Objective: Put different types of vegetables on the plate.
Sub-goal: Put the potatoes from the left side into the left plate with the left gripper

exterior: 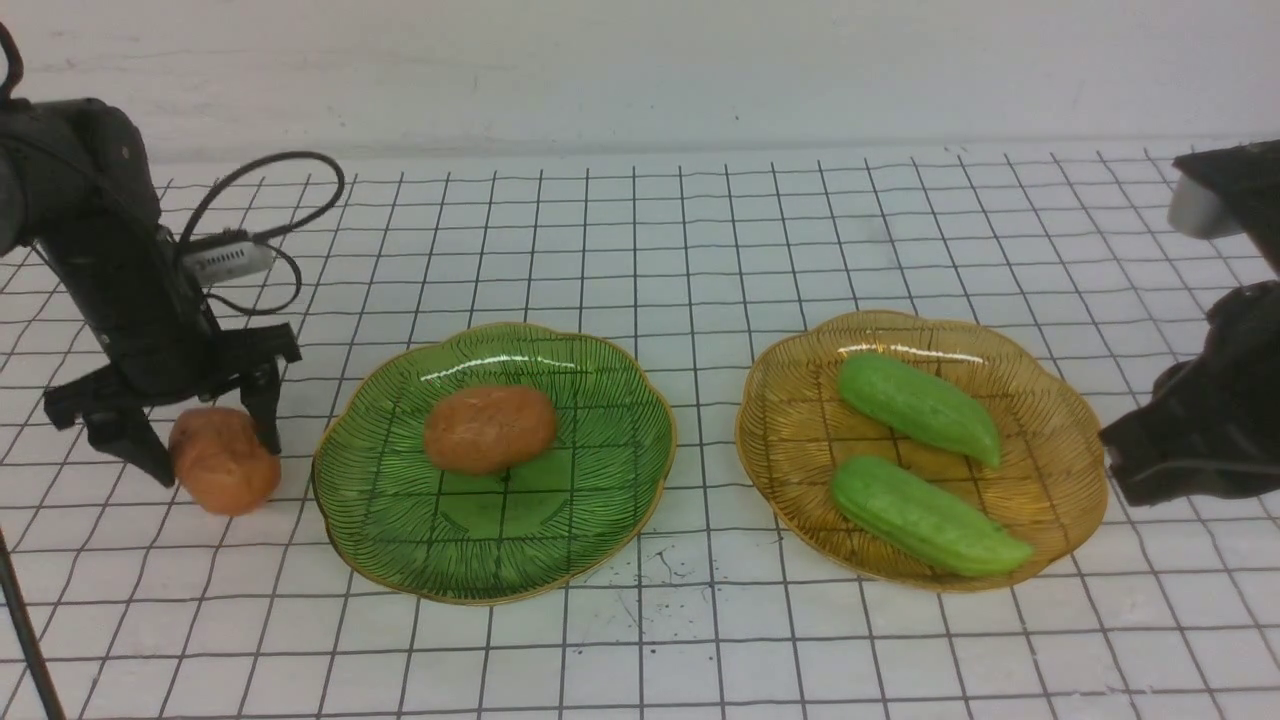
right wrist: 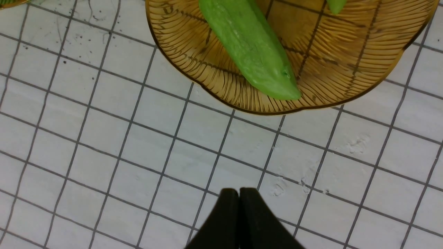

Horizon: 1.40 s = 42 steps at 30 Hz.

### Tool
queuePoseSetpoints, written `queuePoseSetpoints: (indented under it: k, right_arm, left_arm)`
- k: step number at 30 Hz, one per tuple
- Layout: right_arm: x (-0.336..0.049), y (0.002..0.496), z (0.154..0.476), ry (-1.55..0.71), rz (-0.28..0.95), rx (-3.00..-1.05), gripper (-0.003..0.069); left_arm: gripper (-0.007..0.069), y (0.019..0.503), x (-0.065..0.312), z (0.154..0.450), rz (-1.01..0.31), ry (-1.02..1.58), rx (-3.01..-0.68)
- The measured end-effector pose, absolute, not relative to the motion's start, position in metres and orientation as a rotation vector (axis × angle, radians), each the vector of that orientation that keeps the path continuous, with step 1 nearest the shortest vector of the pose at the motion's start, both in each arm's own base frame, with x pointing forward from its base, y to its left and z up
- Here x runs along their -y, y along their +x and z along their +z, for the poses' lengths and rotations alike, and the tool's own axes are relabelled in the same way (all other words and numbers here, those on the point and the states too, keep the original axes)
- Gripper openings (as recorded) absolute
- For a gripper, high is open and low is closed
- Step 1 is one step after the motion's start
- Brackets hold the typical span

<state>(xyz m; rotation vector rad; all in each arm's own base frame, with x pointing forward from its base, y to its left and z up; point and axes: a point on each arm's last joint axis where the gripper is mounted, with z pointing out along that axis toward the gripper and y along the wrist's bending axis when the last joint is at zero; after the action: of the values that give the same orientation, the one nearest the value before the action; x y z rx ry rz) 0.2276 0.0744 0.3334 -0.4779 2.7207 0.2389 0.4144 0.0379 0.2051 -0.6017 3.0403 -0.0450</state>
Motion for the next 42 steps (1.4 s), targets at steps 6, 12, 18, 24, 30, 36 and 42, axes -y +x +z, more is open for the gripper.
queuePoseSetpoints:
  k: [6, 12, 18, 24, 30, 36, 42]
  right_arm:
    - [-0.075, 0.227, 0.334, -0.475, 0.25, -2.721, -0.0015]
    - [-0.076, 0.227, 0.334, -0.47, 0.272, -2.721, -0.0015]
    - [-0.075, 0.222, 0.34, -0.468, 0.276, -2.697, -0.0015]
    - [-0.066, 0.187, 0.373, -0.44, 0.289, -2.548, -0.0015]
    - [-0.053, 0.142, 0.403, -0.407, 0.305, -2.387, -0.0015]
    - [-0.032, 0.064, 0.428, -0.362, 0.331, -2.143, -0.0015]
    - [-0.017, 0.01, 0.407, -0.355, 0.331, -2.031, -0.0015]
  left_arm:
    - [0.055, 0.401, -0.017, 0.274, -0.271, -0.32, -2.899]
    - [0.055, 0.384, 0.05, 0.304, -0.379, 0.154, -2.843]
    - [0.055, 0.385, 0.109, 0.269, -0.257, 0.466, -2.92]
    - [0.055, 0.39, 0.132, 0.232, -0.171, 0.582, -2.998]
    - [0.0606, 0.391, 0.131, 0.228, -0.155, 0.581, -3.006]
    - [0.0625, 0.393, 0.132, 0.233, -0.154, 0.57, -2.99]
    - [0.0623, 0.394, 0.132, 0.235, -0.156, 0.564, -2.983]
